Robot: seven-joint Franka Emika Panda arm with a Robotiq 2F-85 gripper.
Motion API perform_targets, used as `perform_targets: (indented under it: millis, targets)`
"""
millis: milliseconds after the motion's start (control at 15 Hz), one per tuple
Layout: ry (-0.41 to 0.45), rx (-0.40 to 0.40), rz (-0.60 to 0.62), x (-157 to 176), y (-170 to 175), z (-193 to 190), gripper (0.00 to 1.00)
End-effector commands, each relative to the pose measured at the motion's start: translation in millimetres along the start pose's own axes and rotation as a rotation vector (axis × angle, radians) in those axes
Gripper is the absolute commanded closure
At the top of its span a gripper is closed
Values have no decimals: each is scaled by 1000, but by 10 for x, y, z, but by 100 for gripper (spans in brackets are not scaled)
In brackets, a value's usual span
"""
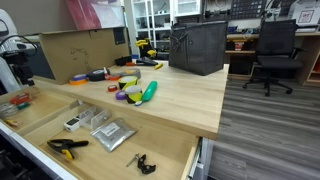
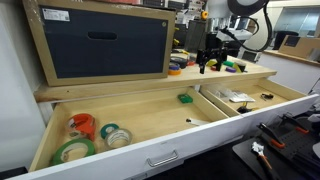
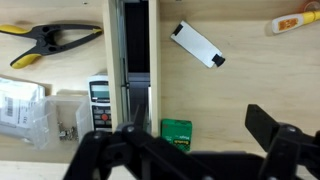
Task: Put the green tape from the counter in the topmost drawer on the left.
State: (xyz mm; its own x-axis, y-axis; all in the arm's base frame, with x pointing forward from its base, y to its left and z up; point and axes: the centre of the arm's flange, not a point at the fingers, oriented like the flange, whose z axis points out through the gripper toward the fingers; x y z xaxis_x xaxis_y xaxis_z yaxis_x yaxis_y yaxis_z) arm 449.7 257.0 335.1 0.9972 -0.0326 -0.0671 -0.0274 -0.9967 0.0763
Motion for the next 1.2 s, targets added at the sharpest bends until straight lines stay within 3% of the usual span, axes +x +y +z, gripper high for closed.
perform_targets:
  millis: [0, 267, 667, 1133]
  targets:
    - [15, 24, -25, 130, 257, -14, 0]
    - [37, 34, -45, 300, 521, -59, 0]
    - [61, 52, -190, 494, 793, -184, 0]
    - [129, 90, -231, 563, 995, -705, 0]
